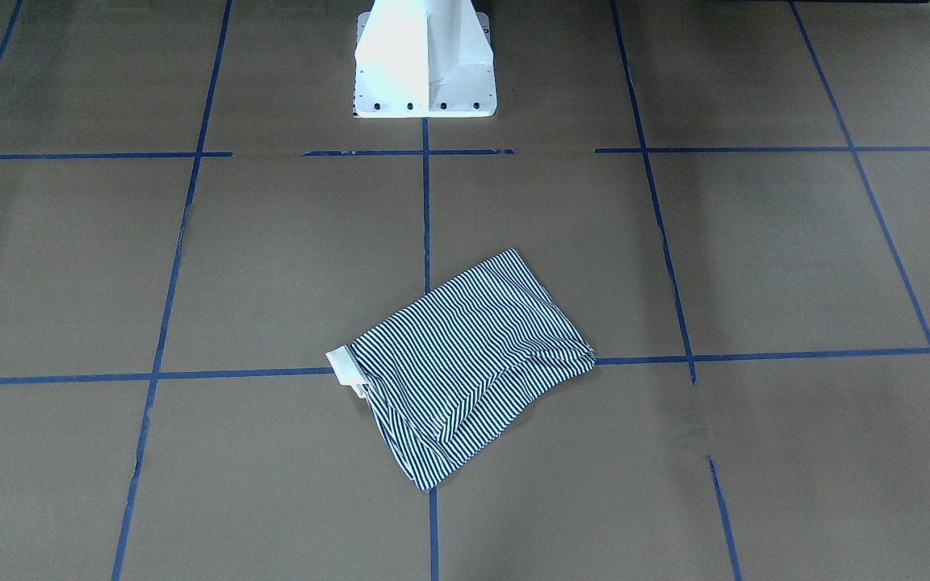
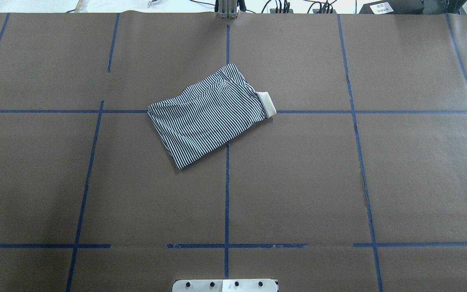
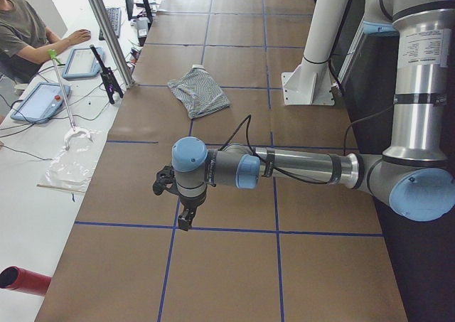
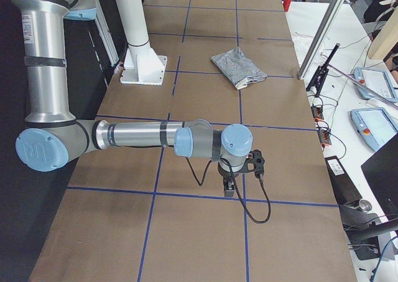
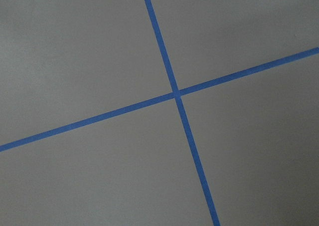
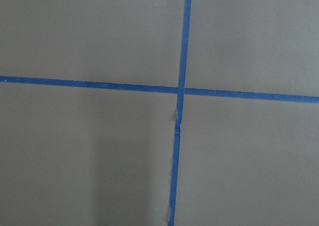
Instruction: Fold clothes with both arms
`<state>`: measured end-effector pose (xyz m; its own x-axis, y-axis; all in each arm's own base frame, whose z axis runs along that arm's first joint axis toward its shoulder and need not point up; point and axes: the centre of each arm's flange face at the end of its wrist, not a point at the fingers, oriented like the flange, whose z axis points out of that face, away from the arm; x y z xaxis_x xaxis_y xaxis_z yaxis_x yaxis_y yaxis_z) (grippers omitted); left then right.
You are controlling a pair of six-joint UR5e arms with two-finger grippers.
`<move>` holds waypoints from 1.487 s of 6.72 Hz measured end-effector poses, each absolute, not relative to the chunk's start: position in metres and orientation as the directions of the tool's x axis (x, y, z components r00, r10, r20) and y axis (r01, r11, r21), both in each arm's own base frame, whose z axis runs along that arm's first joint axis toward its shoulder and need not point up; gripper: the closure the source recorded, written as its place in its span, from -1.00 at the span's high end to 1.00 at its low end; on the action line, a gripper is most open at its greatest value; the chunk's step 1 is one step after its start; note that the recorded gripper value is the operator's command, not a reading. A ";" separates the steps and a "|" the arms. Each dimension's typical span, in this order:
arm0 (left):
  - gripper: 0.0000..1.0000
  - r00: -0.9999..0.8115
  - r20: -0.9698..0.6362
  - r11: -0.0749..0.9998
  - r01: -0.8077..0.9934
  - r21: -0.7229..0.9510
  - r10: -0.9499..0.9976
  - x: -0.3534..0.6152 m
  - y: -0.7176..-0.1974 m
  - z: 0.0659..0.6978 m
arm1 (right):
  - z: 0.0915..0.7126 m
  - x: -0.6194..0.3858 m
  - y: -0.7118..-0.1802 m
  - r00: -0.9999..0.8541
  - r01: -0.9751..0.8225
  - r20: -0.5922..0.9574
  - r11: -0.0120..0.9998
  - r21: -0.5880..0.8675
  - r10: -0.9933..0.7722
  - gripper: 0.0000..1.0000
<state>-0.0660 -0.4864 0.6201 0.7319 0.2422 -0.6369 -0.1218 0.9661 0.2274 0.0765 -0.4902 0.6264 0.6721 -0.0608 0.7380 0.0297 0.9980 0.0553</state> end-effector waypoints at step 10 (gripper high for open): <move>1.00 0.742 -0.666 0.993 0.009 0.120 0.074 -0.066 -0.486 0.622 | 0.626 0.075 -0.490 0.663 0.035 0.746 0.998 0.060 -0.068 1.00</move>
